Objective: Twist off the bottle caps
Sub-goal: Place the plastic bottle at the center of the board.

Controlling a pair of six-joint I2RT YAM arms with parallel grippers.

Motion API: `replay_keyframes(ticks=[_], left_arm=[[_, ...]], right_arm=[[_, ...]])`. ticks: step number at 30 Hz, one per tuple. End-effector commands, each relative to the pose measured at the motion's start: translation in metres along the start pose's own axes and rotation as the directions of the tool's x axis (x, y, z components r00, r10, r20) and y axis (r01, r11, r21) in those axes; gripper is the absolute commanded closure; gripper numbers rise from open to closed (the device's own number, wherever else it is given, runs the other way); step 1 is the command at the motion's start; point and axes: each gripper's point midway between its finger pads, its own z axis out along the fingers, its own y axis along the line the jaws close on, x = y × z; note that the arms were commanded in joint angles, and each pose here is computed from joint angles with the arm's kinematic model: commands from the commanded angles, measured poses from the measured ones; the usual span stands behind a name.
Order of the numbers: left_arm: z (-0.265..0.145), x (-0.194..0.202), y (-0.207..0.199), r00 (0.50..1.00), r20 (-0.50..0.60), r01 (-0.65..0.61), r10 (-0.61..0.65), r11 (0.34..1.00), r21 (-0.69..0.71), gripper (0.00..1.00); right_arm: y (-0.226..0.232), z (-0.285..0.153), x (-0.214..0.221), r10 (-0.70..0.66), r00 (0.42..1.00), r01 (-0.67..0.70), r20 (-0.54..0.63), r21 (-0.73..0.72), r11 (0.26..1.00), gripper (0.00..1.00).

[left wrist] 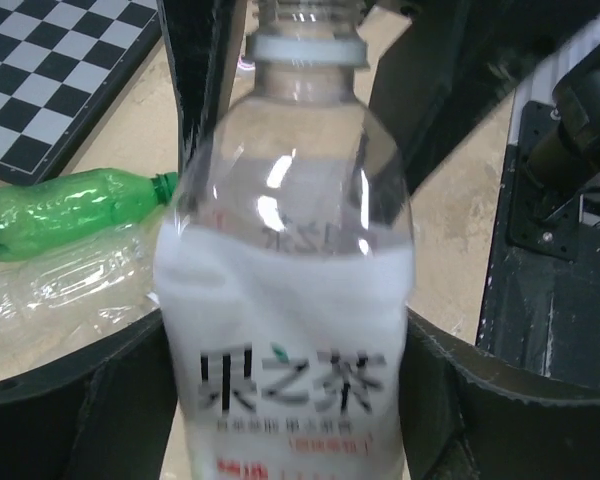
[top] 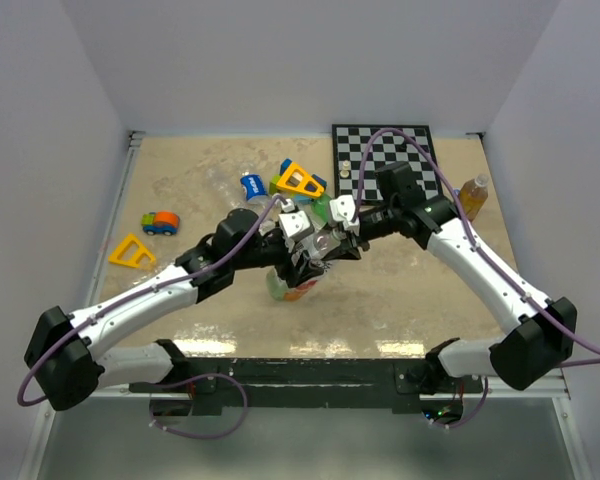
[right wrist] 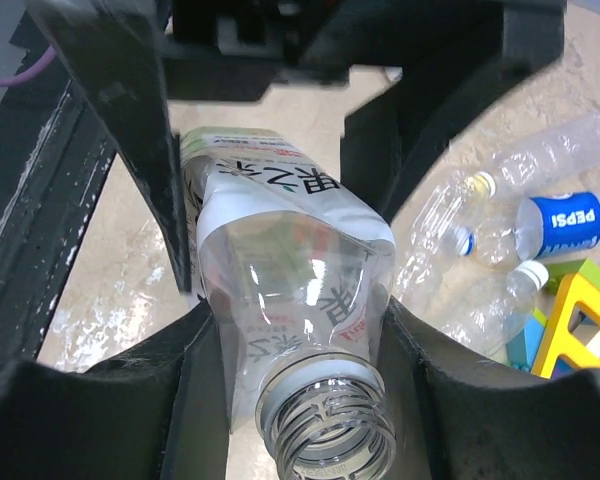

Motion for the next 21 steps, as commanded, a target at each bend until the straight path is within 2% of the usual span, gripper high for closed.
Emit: replay_keyframes(ticks=[1, 4, 8, 13, 17, 21], left_arm=[[-0.025, -0.022, 0.002, 0.993, 0.023, -0.116, 0.117, 0.993, -0.036, 0.19], [-0.037, -0.025, 0.012, 0.988, 0.004, -0.155, 0.157, 0.982, -0.108, 0.14], [-0.058, -0.027, 0.032, 0.977, -0.027, -0.210, 0.210, 0.947, -0.243, 0.08], [-0.076, -0.010, 0.056, 0.968, -0.075, -0.250, 0.240, 0.887, -0.387, 0.03], [-0.079, 0.005, 0.062, 0.968, -0.068, -0.247, 0.242, 0.867, -0.432, 0.00], [-0.083, 0.002, 0.061, 0.969, -0.057, -0.241, 0.241, 0.864, -0.442, 0.00]], right_arm=[[-0.008, -0.031, -0.013, 0.048, 0.999, -0.047, -0.004, 0.097, 0.994, 0.89], [-0.024, -0.061, -0.004, 0.077, 0.996, -0.065, -0.046, 0.224, 0.973, 0.89], [-0.047, -0.100, 0.015, 0.146, 0.979, -0.077, -0.140, 0.411, 0.908, 0.89], [-0.084, -0.175, 0.055, 0.313, 0.897, -0.014, -0.313, 0.686, 0.727, 0.87], [-0.105, -0.221, 0.075, 0.428, 0.820, 0.029, -0.380, 0.774, 0.633, 0.87], [-0.121, -0.232, 0.096, 0.496, 0.766, 0.037, -0.409, 0.799, 0.601, 0.86]])
